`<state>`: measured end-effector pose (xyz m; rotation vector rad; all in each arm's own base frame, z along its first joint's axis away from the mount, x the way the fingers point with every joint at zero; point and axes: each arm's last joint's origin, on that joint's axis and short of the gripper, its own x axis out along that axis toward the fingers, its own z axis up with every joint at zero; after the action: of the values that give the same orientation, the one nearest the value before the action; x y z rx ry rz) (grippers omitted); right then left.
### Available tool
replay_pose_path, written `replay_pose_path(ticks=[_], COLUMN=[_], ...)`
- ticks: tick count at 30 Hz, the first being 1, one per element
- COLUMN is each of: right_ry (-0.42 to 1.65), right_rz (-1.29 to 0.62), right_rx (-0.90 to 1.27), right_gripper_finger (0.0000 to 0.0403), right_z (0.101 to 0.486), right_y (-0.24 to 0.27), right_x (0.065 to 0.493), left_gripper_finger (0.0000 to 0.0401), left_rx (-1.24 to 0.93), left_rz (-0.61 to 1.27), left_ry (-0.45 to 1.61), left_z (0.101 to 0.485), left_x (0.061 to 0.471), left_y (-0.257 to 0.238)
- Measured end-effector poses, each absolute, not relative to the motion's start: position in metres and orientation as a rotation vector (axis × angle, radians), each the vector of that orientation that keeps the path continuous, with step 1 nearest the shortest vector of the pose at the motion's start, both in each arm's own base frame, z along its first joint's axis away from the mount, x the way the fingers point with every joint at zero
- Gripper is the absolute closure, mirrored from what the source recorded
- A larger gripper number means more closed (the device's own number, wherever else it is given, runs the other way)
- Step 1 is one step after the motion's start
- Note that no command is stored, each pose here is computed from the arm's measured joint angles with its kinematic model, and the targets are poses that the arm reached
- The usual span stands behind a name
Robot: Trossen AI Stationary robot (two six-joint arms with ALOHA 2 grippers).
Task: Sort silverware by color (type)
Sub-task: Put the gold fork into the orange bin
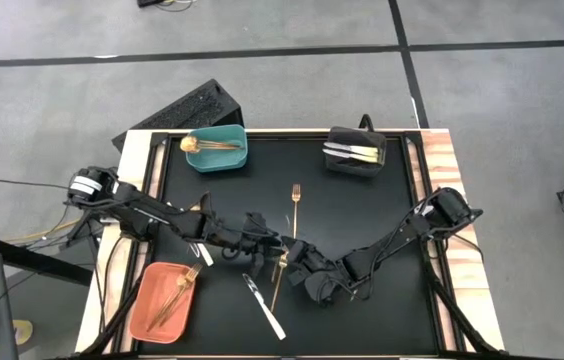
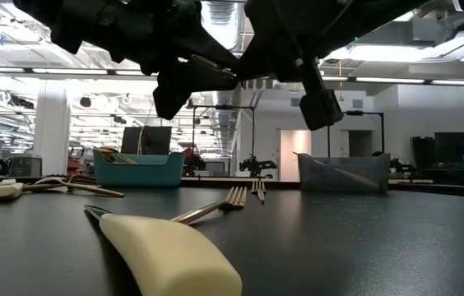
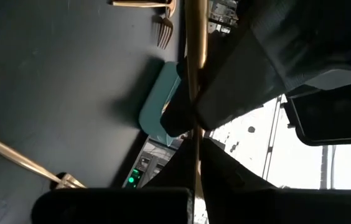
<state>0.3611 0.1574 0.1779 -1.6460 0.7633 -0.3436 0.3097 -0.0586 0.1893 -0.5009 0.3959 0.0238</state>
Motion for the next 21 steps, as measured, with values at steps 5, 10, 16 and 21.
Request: replay_pose_path(ticks=[5,10,16,21], right_ry=[0.769,0.742,0.563,0.474], right_rz=[-0.347,-0.38,-0.62,-0.927], right_rx=[-1.645,-1.567,-1.093,-0.787], right_gripper_finger=[0.037,0.0354,0.0303,0.0254], right_z=[0.178,0.178,0.19,0.194], right_y=[0.156,0.156,0.156,0.147], right_x=[0.362,0.361,0.363,0.361], left_gripper_finger=[0.03,0.0376,0.0394,0.0396], left_rx=[-0.465,-0.414,-0.345,-0.35], left_rz=[0.035,0.077,0.266,0.393], left_ry=[0.397,0.428,0.53,0.508], left_z=[0.189,0.185,0.186,0.213], left_x=[0.31,0.308,0.289,0.25], left_y=[-0.057,-0.055,-0.057,-0.079])
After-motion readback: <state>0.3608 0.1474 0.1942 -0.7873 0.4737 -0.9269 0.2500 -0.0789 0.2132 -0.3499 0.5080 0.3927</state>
